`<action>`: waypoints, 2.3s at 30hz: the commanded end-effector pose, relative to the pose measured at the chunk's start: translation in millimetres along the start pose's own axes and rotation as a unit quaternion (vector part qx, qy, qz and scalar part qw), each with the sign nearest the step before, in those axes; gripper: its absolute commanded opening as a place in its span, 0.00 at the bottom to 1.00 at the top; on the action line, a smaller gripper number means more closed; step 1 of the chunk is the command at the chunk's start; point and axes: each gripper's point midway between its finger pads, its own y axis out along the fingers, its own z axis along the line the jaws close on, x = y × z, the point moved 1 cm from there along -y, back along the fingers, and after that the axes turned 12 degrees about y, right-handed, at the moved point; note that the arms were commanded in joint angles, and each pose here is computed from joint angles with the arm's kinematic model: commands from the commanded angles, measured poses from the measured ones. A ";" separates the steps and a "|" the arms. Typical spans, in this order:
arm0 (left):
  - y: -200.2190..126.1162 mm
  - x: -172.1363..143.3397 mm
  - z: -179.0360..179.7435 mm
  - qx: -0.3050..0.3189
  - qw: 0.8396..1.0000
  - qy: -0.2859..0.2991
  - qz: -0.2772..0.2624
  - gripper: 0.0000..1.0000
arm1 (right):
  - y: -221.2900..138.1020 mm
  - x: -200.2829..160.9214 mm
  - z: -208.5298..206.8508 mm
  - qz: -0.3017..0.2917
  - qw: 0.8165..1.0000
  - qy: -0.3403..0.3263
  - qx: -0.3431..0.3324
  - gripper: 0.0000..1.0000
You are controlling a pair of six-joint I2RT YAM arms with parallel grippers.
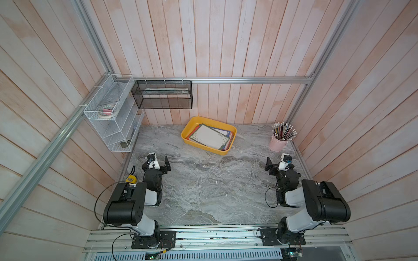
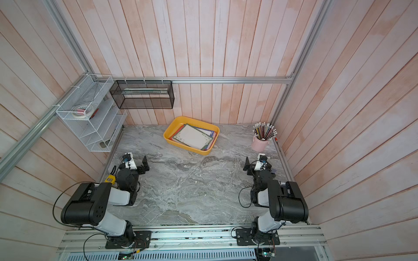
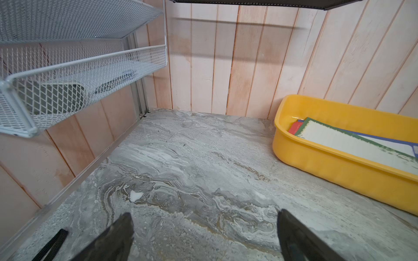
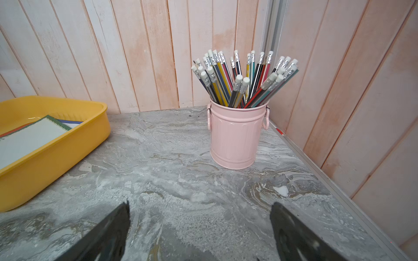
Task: Take out the stationery paper from the storage box
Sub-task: Move the storage box to the center of the board.
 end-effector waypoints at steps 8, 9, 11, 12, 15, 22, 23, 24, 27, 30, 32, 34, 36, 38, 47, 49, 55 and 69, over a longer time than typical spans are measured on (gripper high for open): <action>1.6 5.1 0.0 0.001 1.000 0.003 -0.007 1.00 | 3.3 5.3 2.0 -0.008 1.000 0.000 0.002 0.98; 1.6 5.0 0.0 0.001 1.000 0.003 -0.007 1.00 | 3.4 5.1 1.6 -0.007 1.000 0.000 0.001 0.98; 1.6 5.0 0.0 0.001 1.000 0.003 -0.007 1.00 | 3.3 4.7 1.8 -0.007 1.000 0.000 0.001 0.98; 1.9 5.2 0.3 0.001 1.000 0.003 -0.007 1.00 | 3.3 5.0 1.6 -0.007 1.000 0.000 0.001 0.98; 1.6 5.2 0.1 0.001 1.000 0.003 -0.007 1.00 | 3.4 5.0 1.6 -0.007 1.000 0.000 0.001 0.98; 2.3 5.4 -0.4 -0.001 1.000 0.002 -0.007 1.00 | 5.3 3.6 6.1 -0.001 1.000 -0.006 0.013 0.98; 2.9 4.7 -0.9 -0.003 1.000 0.001 -0.005 1.00 | 5.3 3.3 6.1 0.000 1.000 -0.006 0.013 0.98; 2.6 5.3 -0.2 -0.004 1.000 -0.001 -0.007 1.00 | 5.7 3.6 5.7 0.000 1.000 -0.006 0.012 0.98; 0.5 5.2 2.3 0.004 1.000 -0.002 -0.009 1.00 | 5.1 3.4 6.4 -0.001 1.000 -0.006 0.014 0.98; -8.7 11.7 11.6 0.027 0.999 -0.013 -0.024 0.95 | -4.7 11.0 6.8 -0.025 1.000 -0.004 0.015 0.97; -17.8 23.0 11.5 0.023 0.999 -0.010 -0.039 0.92 | -13.7 20.0 11.1 -0.039 0.999 -0.009 0.022 0.93; -27.2 37.9 13.1 0.029 0.998 -0.004 -0.052 0.91 | -18.6 31.0 16.5 -0.047 0.999 -0.015 0.021 0.89; -35.5 59.5 13.1 0.034 0.998 -0.004 -0.061 0.91 | -16.9 44.4 25.5 -0.044 0.999 -0.023 0.015 0.88; -40.2 78.9 11.7 0.031 0.998 -0.017 -0.057 0.89 | -12.6 52.6 37.0 -0.017 0.999 -0.024 0.019 0.86; -64.3 168.0 -68.8 -0.234 0.969 -0.082 -0.021 0.71 | -22.7 48.2 146.4 0.145 0.977 0.037 0.149 0.72; -66.4 175.1 -88.0 -0.271 0.960 -0.073 0.002 0.68 | -32.4 37.2 175.0 0.179 0.967 0.031 0.178 0.69; -37.3 177.4 -118.5 -0.300 0.947 -0.055 0.096 0.47 | -40.6 14.9 218.7 0.248 0.937 0.113 0.219 0.38; 75.2 166.9 -146.5 -0.261 0.960 0.037 0.093 0.00 | -24.4 -44.2 267.9 0.302 0.908 0.182 0.225 0.20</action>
